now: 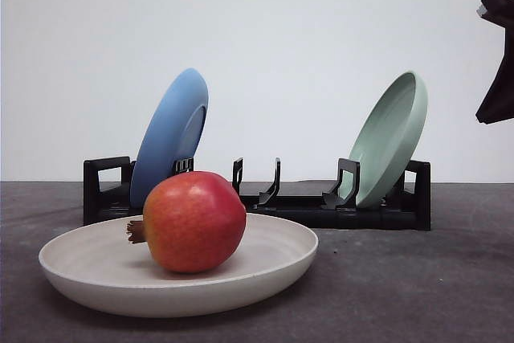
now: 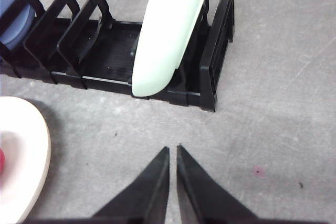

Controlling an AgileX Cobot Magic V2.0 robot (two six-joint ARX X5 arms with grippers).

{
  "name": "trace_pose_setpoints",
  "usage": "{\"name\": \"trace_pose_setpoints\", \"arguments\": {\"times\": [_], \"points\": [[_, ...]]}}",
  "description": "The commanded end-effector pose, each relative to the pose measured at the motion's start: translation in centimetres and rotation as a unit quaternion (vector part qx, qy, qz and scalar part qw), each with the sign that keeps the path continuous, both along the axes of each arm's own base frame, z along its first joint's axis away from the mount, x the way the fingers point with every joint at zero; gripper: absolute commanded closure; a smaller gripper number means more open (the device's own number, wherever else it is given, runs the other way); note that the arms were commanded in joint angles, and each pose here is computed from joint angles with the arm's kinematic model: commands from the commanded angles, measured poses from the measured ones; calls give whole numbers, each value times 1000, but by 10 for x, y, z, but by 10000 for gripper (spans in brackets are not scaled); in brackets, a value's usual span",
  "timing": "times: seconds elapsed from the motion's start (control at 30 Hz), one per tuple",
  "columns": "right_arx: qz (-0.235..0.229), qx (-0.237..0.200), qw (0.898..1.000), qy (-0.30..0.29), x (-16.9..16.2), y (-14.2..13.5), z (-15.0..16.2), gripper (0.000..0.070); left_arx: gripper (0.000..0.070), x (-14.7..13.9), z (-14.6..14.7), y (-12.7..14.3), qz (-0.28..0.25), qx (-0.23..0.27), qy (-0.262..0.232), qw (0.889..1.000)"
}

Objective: Place pomegranate in white plate

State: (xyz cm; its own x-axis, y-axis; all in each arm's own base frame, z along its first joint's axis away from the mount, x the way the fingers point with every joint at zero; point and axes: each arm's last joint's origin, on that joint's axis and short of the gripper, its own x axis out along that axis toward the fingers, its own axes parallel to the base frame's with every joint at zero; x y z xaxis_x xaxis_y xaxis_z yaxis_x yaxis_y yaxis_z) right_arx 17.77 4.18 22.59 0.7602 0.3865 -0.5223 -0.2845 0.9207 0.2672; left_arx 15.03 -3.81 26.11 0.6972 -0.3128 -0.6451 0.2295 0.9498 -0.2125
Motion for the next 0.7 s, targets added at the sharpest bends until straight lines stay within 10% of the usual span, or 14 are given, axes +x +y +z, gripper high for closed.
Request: {"name": "trace_pose_setpoints", "arguments": {"times": [0.0, 0.33, 0.67], "points": [[2, 0, 1000, -5, 1, 1, 1, 683, 694, 1, 5, 0, 1, -3, -8, 1000], [2, 0, 1000, -5, 1, 1, 1, 684, 694, -16, -7, 11, 9, 11, -50, 999], [2, 0, 1000, -5, 1, 1, 1, 683, 694, -38, -43, 31, 68, 23, -213, 974]]}}
